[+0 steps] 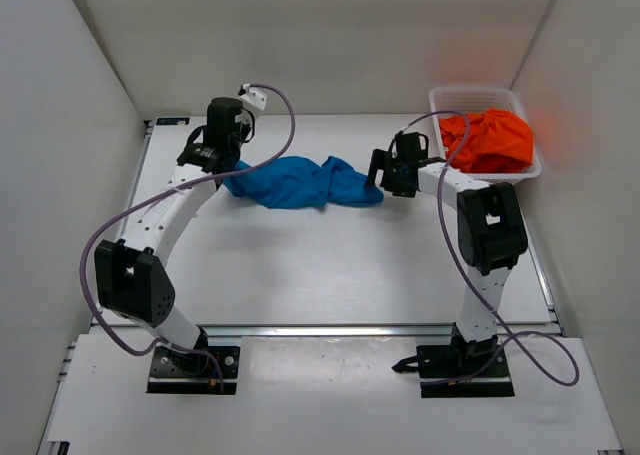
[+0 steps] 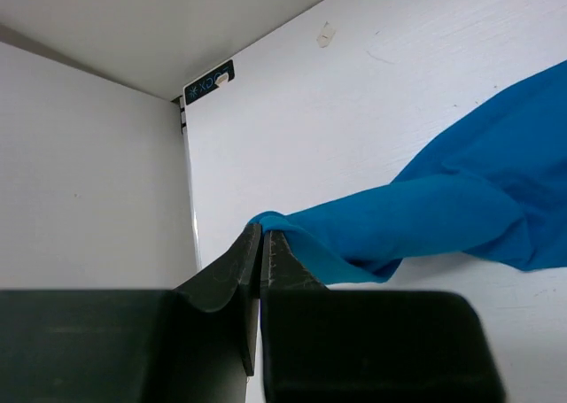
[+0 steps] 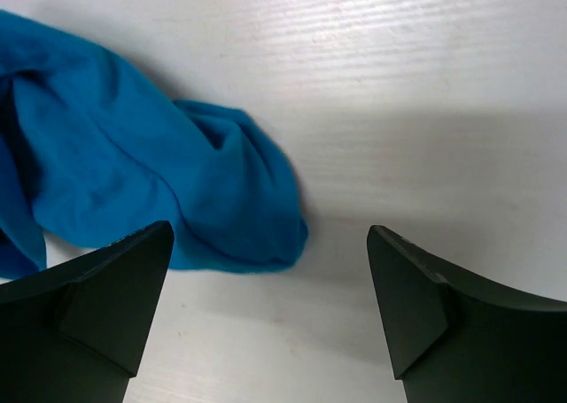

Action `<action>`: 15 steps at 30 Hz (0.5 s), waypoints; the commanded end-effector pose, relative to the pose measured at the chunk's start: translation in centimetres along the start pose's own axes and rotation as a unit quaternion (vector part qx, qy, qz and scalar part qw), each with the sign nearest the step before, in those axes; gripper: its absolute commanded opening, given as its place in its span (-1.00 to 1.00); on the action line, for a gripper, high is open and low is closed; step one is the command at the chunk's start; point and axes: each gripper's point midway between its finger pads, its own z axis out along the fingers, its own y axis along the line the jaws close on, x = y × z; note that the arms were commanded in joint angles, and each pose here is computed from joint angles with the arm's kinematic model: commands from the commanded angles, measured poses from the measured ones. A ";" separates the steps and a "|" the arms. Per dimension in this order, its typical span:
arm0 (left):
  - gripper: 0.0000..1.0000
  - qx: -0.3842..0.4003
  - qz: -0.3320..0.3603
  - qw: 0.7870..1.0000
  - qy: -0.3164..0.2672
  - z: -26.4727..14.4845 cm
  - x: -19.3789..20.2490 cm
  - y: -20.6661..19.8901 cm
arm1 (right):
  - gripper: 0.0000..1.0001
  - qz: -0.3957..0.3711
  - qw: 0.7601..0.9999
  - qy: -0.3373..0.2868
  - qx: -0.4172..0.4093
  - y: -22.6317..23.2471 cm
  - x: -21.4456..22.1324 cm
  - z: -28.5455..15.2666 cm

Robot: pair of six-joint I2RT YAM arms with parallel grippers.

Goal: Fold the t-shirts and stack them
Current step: Flatten out the tshirt

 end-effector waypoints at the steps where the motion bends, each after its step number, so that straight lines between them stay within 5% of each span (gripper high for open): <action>1: -0.76 -0.018 -0.045 0.998 -0.044 -3.6 -2.0 2.8 | 0.78 -0.022 1.000 -0.015 0.004 1.5 -1.2 0.3; 4: -0.77 -0.025 -0.048 0.998 -0.032 -3.1 -1.0 3.4 | 0.63 -0.013 1.000 0.003 -0.011 1.8 0.2 1.0; 8: -0.77 -0.027 -0.046 0.998 -0.027 -2.6 -0.8 3.3 | 0.05 -0.015 1.000 0.018 -0.018 2.2 1.3 2.0; 10: -0.76 -0.029 -0.050 0.998 -0.027 -2.6 -0.9 3.4 | -0.35 -0.004 0.999 0.029 -0.035 2.7 2.2 2.5; 12: -0.76 -0.030 -0.050 0.998 -0.032 -2.9 -1.2 3.7 | -1.00 -0.004 0.999 0.025 -0.033 2.1 1.7 2.5; 15: -0.76 -0.042 -0.057 0.997 -0.035 -3.2 -1.4 4.4 | -1.00 -0.016 0.999 -0.016 -0.046 2.2 -1.5 0.3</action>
